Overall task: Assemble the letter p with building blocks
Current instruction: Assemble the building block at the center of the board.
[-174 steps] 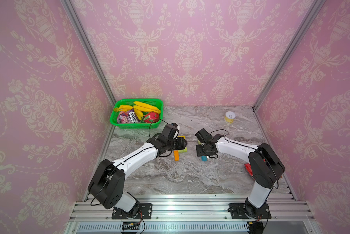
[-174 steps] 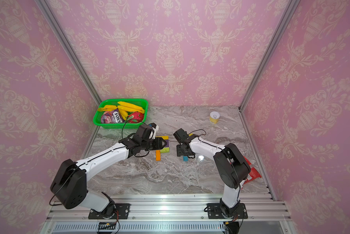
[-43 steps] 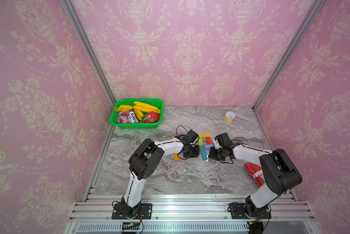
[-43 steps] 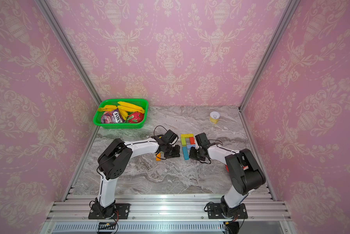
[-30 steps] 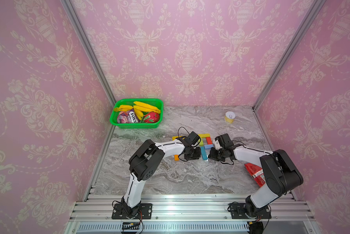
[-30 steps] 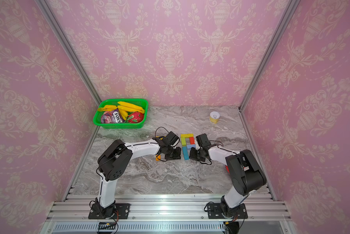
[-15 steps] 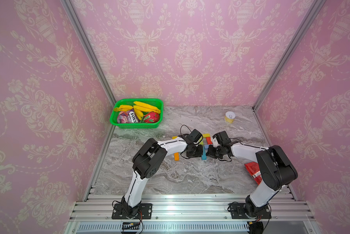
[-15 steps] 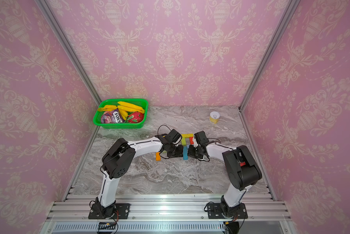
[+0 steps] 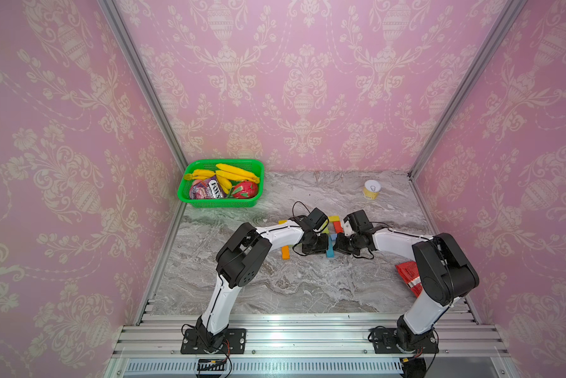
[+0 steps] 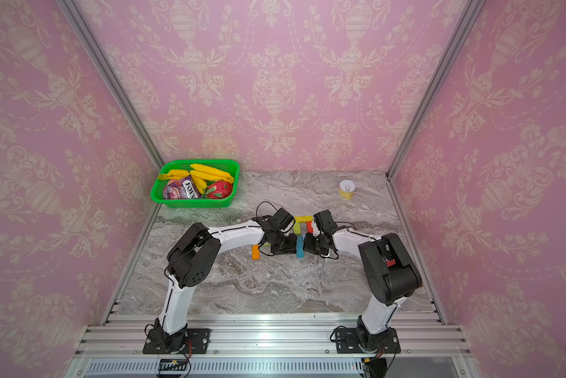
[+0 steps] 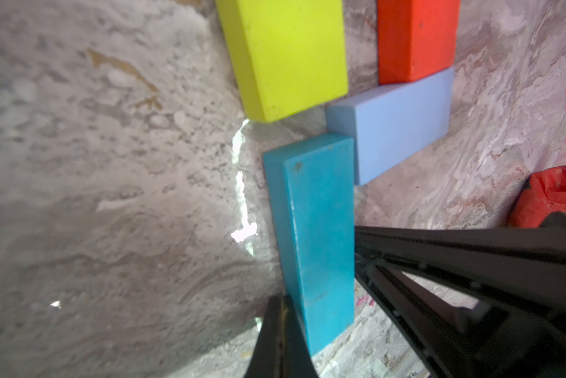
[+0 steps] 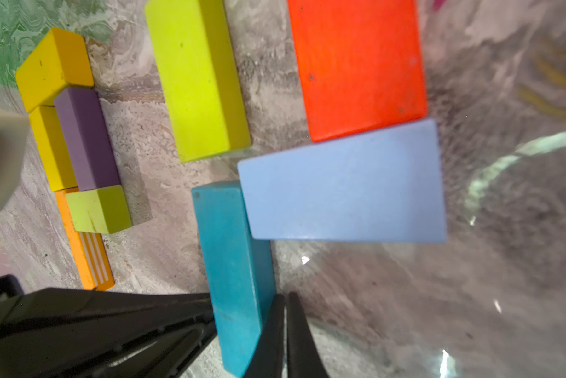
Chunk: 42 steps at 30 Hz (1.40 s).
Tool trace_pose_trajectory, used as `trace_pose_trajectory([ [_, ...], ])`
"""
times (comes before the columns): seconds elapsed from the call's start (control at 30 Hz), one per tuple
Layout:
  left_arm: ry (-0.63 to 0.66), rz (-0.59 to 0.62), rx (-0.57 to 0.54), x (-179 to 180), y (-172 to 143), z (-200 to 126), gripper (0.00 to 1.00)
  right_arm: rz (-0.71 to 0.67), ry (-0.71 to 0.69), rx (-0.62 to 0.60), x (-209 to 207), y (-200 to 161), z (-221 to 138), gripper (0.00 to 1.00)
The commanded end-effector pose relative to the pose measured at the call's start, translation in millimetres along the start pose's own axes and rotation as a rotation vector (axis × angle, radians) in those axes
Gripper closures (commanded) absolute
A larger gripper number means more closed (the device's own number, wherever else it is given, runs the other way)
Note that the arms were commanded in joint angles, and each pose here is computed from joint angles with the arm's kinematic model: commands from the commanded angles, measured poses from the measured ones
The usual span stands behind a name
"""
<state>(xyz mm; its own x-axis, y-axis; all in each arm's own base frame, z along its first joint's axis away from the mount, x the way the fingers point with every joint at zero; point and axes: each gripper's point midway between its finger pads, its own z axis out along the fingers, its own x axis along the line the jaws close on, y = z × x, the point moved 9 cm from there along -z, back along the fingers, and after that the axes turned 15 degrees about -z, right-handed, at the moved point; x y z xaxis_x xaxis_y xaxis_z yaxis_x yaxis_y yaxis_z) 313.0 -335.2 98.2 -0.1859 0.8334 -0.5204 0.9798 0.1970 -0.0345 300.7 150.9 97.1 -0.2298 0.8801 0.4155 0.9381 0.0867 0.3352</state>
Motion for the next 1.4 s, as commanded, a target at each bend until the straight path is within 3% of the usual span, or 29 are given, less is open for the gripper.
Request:
trace_pose_trajectory([
  [0.0,0.020,-0.003,0.023,4.3,2.3,8.6,1.00,0.011,-0.035,0.061,-7.5,-7.3,10.0,0.91],
  [1.37,0.009,-0.051,0.011,9.3,11.6,14.8,1.00,0.014,-0.049,0.072,-10.2,-4.0,11.8,0.91],
])
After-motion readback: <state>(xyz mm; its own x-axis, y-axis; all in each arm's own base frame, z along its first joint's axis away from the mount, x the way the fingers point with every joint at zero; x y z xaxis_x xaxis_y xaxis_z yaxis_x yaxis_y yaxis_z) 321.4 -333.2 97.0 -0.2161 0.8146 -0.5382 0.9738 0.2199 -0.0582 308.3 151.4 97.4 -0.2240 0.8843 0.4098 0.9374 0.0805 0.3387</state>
